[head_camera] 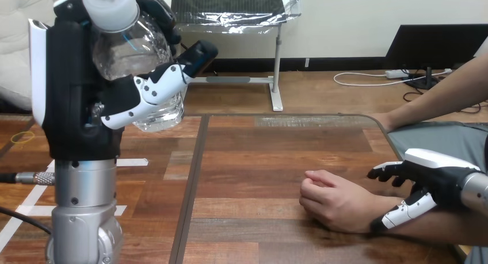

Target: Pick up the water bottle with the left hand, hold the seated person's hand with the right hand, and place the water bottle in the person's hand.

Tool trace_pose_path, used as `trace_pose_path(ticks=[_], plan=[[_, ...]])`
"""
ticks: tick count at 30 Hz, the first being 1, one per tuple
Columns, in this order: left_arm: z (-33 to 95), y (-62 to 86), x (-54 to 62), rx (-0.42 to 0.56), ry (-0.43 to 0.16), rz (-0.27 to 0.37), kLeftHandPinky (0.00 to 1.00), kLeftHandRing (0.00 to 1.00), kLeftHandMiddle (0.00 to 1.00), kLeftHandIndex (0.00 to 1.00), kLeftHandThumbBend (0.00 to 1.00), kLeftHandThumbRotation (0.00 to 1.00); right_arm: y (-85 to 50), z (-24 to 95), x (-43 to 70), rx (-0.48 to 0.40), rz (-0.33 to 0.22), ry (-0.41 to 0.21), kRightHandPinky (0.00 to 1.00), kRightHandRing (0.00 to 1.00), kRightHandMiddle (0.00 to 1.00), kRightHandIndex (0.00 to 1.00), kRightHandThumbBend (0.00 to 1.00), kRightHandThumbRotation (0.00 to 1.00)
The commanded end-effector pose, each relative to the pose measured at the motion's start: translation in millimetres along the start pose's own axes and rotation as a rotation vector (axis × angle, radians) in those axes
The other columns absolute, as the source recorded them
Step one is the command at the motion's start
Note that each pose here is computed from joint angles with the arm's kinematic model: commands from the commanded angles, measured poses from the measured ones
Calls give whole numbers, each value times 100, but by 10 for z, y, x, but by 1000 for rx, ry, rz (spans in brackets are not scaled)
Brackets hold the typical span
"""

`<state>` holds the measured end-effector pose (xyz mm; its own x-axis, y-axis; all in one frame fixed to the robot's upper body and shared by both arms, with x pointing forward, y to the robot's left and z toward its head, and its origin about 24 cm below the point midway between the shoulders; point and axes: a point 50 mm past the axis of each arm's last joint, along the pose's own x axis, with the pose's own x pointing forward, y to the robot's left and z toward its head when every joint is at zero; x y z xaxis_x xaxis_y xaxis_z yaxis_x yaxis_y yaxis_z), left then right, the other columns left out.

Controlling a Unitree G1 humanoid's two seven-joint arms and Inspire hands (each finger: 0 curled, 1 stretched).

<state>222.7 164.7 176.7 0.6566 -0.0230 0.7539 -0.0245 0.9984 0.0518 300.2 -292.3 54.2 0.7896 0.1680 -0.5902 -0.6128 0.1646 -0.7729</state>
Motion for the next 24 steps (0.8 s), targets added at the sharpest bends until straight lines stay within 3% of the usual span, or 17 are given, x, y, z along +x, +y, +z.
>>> trace_pose_path(ticks=[1,24], plan=[[79,17,95,-22,-65,14,19,26,33,37,72,0,246,17,87,27,84,10,68,85,89,89,100,46],[71,36,89,-33,-67,22,20,27,34,38,71,0,446,-4,71,70,136,37,65,86,91,91,100,50]])
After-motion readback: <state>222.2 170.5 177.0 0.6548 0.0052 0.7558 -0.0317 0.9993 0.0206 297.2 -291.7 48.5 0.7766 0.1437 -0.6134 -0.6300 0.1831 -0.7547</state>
